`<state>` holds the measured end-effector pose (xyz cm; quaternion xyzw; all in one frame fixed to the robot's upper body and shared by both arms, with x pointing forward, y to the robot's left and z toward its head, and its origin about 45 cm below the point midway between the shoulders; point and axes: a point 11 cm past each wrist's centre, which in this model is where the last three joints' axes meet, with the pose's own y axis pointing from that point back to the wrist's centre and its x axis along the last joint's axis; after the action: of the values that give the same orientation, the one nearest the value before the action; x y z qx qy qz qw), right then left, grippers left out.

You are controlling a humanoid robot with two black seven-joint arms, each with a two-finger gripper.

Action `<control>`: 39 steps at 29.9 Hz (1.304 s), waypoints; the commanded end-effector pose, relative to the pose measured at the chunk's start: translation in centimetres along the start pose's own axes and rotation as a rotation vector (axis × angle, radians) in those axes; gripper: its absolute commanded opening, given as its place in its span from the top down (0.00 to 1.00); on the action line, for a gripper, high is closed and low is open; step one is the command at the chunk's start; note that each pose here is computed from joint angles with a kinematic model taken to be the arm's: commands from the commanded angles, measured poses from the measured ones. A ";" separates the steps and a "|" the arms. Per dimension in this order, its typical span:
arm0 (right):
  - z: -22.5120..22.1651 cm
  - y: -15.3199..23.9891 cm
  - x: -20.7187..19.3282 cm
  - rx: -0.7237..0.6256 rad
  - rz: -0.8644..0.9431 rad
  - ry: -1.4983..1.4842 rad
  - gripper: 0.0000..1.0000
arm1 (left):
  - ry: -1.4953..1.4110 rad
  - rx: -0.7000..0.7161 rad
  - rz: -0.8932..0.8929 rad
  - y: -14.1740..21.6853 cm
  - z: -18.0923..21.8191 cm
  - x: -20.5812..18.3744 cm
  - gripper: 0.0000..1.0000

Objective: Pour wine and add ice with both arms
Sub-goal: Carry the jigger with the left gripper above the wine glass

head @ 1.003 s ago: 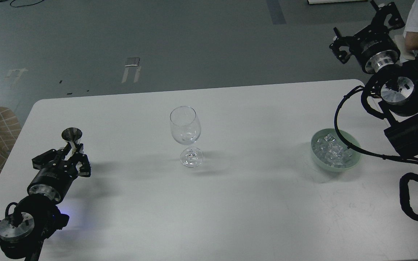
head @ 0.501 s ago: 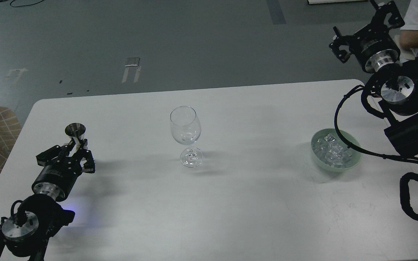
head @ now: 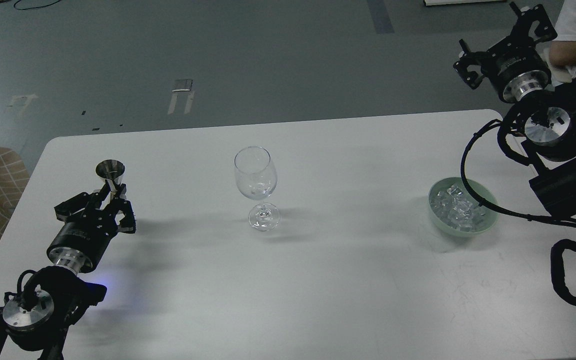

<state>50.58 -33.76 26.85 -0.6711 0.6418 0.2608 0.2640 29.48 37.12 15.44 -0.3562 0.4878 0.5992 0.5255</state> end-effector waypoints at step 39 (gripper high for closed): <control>0.3 0.3 0.5 -0.005 0.008 0.003 0.00 | -0.185 0.162 -0.072 -0.5 -1.5 -5.4 0.82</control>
<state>50.35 -33.95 26.35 -0.6695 0.6445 0.2621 0.2601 30.43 34.32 19.70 -0.2817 0.4734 0.5646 0.6146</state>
